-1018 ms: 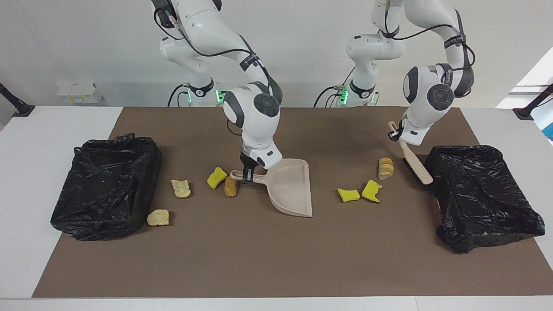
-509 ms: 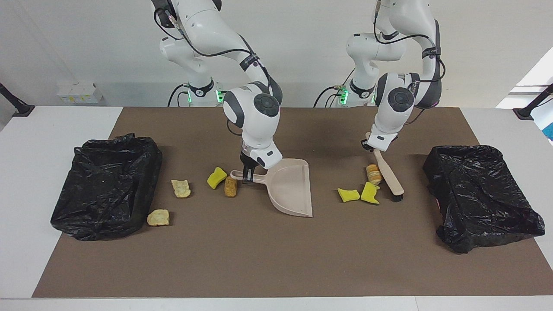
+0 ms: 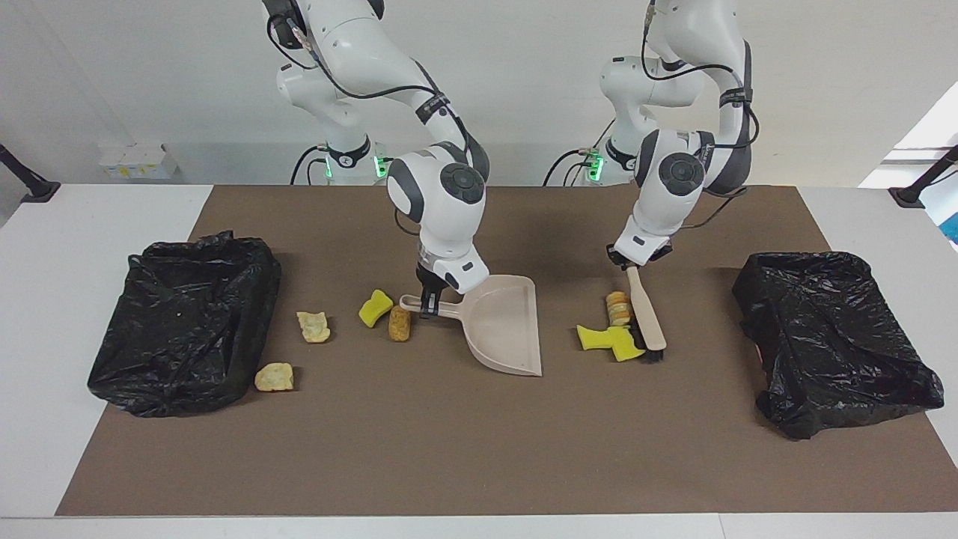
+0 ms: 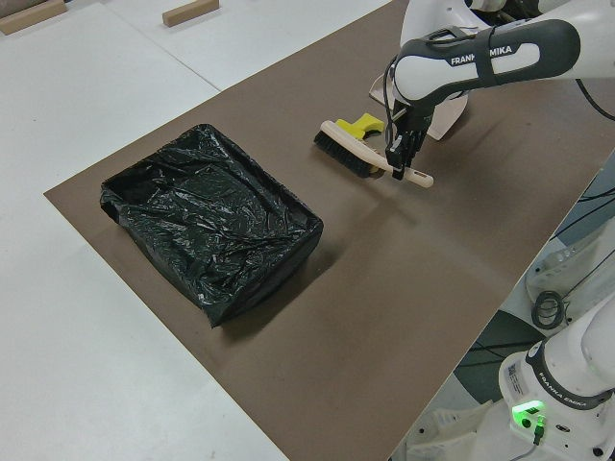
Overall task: Sweep and dump trash in bin
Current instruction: 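Sweep the sponge and chunk with the left gripper's brush into the dustpan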
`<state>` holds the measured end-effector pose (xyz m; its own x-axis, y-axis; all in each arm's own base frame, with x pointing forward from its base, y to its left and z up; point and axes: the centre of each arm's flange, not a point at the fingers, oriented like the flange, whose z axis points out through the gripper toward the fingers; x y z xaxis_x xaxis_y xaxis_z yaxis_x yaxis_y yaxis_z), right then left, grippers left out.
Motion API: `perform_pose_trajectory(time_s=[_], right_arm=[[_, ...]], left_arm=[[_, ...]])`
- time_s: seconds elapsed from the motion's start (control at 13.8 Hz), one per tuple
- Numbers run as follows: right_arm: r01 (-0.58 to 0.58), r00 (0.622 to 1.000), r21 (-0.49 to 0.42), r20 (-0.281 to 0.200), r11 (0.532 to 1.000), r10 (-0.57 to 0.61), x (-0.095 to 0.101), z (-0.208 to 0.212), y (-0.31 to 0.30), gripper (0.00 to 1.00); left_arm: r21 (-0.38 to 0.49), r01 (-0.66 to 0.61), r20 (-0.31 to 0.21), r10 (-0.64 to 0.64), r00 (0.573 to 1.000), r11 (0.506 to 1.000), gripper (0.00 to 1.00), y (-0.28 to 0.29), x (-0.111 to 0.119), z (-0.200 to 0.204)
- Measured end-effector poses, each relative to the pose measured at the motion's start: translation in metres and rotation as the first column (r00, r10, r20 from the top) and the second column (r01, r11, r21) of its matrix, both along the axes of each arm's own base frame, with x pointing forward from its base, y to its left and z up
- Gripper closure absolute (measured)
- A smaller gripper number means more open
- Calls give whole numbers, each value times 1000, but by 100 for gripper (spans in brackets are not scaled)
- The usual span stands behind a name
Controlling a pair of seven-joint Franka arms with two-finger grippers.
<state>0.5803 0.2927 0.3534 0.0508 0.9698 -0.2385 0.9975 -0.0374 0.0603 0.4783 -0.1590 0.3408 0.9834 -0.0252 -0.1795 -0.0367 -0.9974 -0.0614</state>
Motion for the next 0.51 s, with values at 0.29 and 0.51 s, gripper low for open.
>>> perform_pose_trajectory(time_s=[0.29,0.51], right_arm=[[-3,1000,4,5,1000,3,-3,-1,6,69],[-4,1000,10,14,1000,4,-5,-3,13,69]], left_arm=[[-107,54,-33,-58,998,993,74,-54,-20,2],[-175,92,-43,-101,994,980,74,-108,-44,6]])
